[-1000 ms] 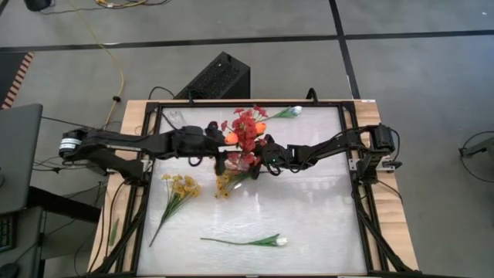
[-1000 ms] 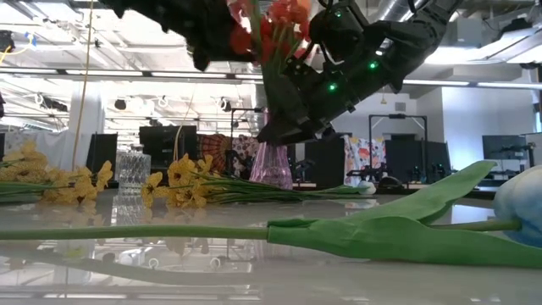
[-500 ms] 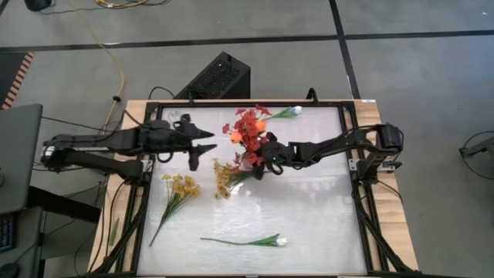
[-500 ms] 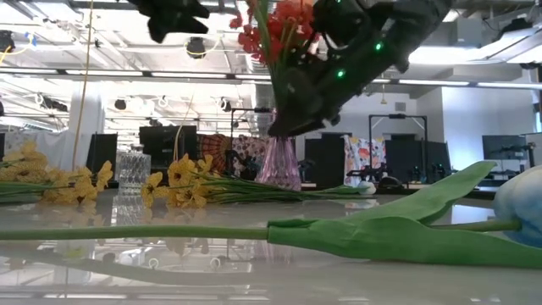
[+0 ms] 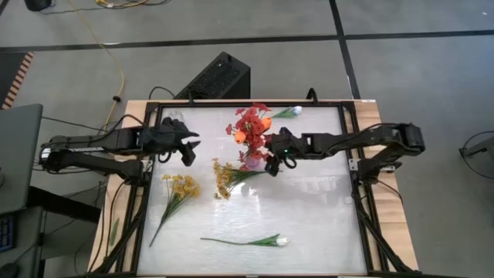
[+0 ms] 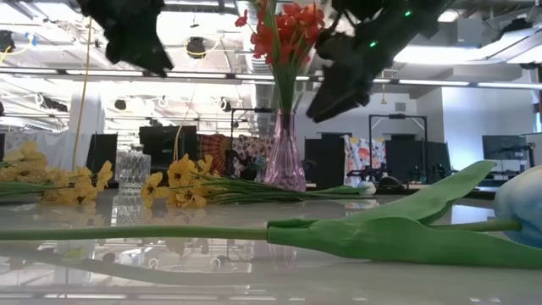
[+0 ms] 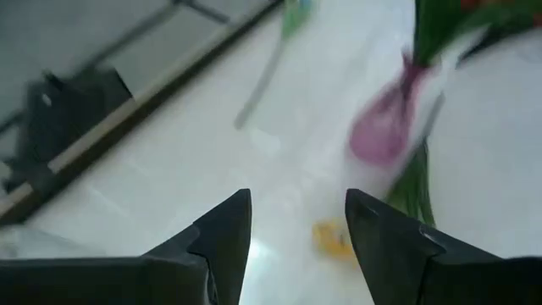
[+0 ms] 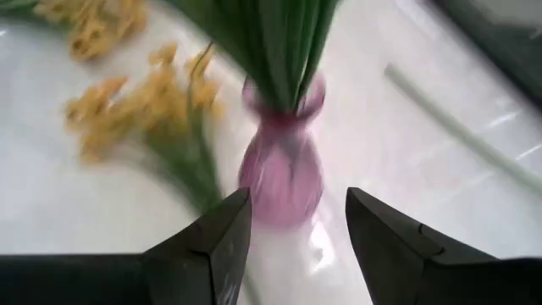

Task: Sort flowers into vase by color
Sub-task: Put the right yellow flower into the transparent vase

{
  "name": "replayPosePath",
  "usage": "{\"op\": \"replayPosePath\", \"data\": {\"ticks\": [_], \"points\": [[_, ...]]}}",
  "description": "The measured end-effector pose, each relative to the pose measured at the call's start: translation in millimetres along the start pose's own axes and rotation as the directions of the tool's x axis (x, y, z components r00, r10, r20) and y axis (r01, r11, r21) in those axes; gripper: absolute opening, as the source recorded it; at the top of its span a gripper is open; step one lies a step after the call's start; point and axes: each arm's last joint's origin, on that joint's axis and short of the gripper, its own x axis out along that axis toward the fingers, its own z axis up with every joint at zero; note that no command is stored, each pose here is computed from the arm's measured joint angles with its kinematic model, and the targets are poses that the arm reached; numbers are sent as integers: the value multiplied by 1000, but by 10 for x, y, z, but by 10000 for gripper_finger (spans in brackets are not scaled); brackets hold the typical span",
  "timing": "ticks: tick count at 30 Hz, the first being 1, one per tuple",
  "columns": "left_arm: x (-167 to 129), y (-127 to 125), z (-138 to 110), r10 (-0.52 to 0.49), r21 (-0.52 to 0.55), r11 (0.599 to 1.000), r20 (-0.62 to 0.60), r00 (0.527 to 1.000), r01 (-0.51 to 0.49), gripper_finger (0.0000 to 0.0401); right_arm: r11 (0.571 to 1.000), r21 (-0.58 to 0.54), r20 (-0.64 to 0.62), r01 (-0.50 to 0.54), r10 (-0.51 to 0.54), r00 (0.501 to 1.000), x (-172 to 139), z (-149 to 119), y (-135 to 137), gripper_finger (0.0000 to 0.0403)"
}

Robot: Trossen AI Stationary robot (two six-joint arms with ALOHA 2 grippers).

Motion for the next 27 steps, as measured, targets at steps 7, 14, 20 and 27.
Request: {"op": "replayPosePath", "data": {"ticks": [7, 14, 20, 27], "points": [[74, -78, -116, -143, 13, 989, -186, 972, 148, 181, 981, -12, -108, -192, 190, 976, -290, -85, 139, 219], [84, -212, -309, -225, -99, 974, -330, 917, 203, 181, 964, -106, -211, -243, 217, 953, -280, -297, 438, 219], [223, -339, -574, -238, -102, 971, -350, 906, 216, 181, 976, -183, -232, -119, 75, 970, 127, -473, 498, 219], [272, -392, -635, -279, -173, 957, -315, 907, 234, 181, 980, -194, -300, -53, -8, 954, 645, -636, 326, 219]]}}
